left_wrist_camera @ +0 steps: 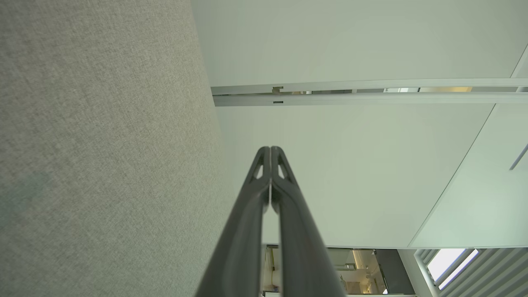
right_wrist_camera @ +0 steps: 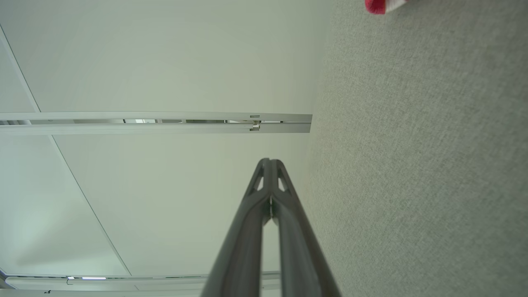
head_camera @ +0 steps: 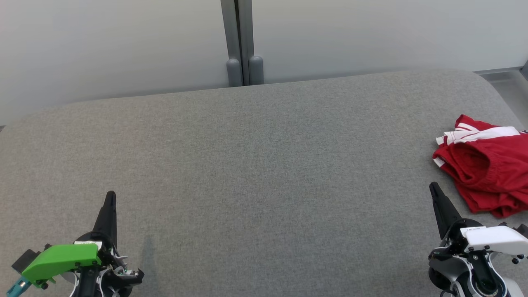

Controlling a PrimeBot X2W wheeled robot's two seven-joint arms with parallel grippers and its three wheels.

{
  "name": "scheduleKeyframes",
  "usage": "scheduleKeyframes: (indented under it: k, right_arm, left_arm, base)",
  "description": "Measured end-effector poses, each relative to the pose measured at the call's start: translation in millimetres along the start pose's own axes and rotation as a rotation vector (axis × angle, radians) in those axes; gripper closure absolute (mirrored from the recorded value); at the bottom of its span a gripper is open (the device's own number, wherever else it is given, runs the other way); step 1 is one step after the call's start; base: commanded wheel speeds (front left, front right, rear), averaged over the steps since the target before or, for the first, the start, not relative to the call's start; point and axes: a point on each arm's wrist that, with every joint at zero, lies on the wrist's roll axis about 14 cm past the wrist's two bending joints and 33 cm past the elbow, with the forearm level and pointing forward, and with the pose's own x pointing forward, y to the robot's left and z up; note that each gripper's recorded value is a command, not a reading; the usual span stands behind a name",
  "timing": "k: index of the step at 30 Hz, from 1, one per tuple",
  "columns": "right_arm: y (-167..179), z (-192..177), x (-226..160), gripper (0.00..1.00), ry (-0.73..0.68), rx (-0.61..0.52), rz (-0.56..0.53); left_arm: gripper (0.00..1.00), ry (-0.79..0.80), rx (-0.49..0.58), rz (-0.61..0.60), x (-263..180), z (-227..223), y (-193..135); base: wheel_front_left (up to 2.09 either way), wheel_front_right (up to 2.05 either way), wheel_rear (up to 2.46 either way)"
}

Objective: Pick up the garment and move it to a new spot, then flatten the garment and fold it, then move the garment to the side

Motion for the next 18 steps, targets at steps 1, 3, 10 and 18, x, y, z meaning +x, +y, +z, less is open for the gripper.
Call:
scheduleKeyframes:
  k: [1,3,10,18]
  right_arm:
    - [0.0,0.0,0.0,1.00,0.000,0.000,0.000]
    - [0.1,0.0,0.0,1.00,0.000,0.000,0.000]
    - [0.0,0.0,0.0,1.00,0.000,0.000,0.000]
    - [0.0,0.0,0.0,1.00,0.000,0.000,0.000]
  left_arm:
    - [1.00,0.000,0.000,0.000,0.0,0.0,0.0]
    - [1.00,0.000,0.000,0.000,0.0,0.0,0.0]
    - [1.00,0.000,0.000,0.000,0.0,0.0,0.0]
    - [1.00,0.000,0.000,0.000,0.0,0.0,0.0]
  base:
    - [0.00,0.00,0.00]
    - [0.00,0.00,0.00]
    - [0.00,0.00,0.00]
    - [0.00,0.00,0.00]
